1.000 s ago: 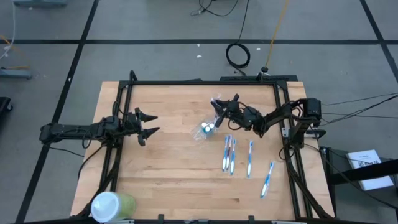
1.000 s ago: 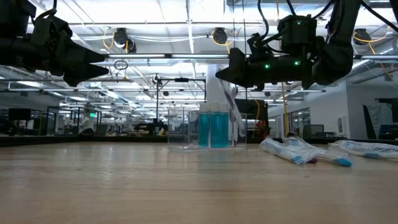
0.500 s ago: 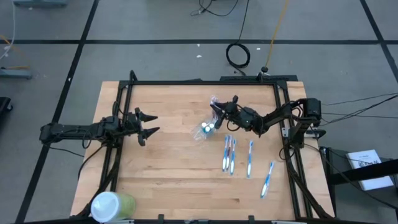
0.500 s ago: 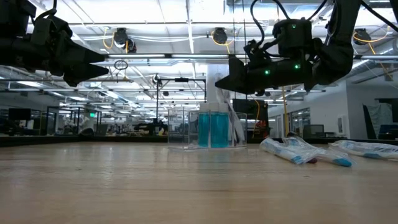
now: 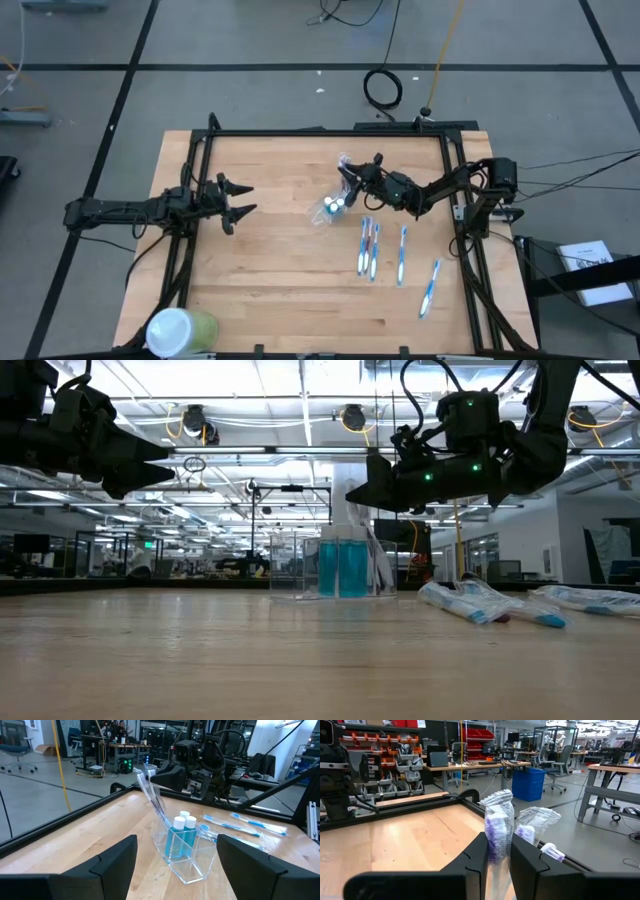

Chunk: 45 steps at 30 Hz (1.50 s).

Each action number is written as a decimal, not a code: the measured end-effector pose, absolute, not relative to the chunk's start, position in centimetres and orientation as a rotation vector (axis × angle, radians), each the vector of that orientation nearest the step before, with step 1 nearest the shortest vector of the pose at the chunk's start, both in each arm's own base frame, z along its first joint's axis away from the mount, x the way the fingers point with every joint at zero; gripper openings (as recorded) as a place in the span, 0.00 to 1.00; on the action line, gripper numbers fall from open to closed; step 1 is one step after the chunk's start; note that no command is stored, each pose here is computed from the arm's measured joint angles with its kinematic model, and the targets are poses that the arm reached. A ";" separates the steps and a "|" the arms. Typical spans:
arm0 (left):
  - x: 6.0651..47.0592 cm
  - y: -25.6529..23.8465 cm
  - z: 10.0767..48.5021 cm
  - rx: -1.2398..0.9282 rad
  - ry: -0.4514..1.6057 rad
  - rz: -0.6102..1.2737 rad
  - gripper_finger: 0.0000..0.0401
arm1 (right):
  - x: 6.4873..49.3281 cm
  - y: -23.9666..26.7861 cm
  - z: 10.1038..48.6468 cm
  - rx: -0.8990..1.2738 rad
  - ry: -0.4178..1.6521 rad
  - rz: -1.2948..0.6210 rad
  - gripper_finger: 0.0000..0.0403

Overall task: Pick & Place toothbrushing station
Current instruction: Put the purple toothbrush into the transparent organizer

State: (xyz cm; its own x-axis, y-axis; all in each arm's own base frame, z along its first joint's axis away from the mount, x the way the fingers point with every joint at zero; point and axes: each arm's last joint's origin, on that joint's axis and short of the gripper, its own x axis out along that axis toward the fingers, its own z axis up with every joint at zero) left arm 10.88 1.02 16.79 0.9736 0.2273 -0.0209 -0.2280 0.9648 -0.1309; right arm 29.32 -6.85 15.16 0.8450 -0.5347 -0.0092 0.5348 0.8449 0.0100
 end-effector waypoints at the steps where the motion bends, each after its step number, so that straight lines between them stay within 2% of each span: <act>1: 10.9 1.0 16.8 -0.133 0.006 0.230 0.70 | 29.3 -6.8 15.1 0.012 0.008 -0.564 0.12; 9: 10.9 1.0 16.8 -0.133 0.006 0.230 0.70 | 29.3 -6.8 15.1 0.012 0.012 -0.561 0.14; 23: 10.9 1.0 16.8 -0.133 0.006 0.230 0.70 | 29.3 -6.8 15.2 0.014 -0.010 -0.558 0.33; 34: 10.9 1.0 16.8 -0.133 0.006 0.230 0.70 | 29.3 -6.6 16.3 0.024 -0.125 -0.551 0.39; 45: 10.9 1.0 16.8 -0.133 0.006 0.230 0.70 | 29.4 -3.8 18.2 -0.046 -0.294 -0.470 0.41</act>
